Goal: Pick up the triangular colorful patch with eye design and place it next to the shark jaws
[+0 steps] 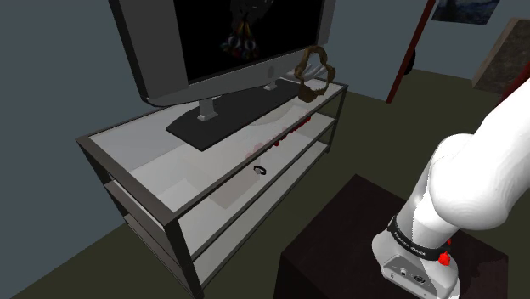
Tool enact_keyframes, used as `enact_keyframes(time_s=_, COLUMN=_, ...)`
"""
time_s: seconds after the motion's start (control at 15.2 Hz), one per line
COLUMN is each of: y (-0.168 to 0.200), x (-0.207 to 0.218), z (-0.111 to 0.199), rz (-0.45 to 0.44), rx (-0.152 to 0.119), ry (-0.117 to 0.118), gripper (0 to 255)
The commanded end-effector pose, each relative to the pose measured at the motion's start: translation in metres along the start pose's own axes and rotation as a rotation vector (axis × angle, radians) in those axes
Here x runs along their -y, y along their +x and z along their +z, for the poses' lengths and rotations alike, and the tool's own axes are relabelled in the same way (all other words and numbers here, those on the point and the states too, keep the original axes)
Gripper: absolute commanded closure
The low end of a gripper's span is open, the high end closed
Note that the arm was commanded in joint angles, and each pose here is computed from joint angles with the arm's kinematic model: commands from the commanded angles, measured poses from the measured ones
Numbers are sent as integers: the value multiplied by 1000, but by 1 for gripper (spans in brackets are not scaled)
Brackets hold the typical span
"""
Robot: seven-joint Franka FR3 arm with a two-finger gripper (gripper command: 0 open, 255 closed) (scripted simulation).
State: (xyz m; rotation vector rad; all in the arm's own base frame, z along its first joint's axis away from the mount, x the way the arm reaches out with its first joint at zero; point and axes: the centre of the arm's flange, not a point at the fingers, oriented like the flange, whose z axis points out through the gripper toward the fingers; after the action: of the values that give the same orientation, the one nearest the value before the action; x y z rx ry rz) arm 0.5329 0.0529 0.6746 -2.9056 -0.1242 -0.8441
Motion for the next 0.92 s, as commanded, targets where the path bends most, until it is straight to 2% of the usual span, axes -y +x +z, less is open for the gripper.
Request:
enact_keyframes(time_s=0.0, y=2, x=-27, z=0, rz=-1, rx=-1, ry=0, gripper=255)
enact_keyframes(time_s=0.86, y=7, x=-198, z=-14, rz=-1, rx=-1, ry=0, gripper=255)
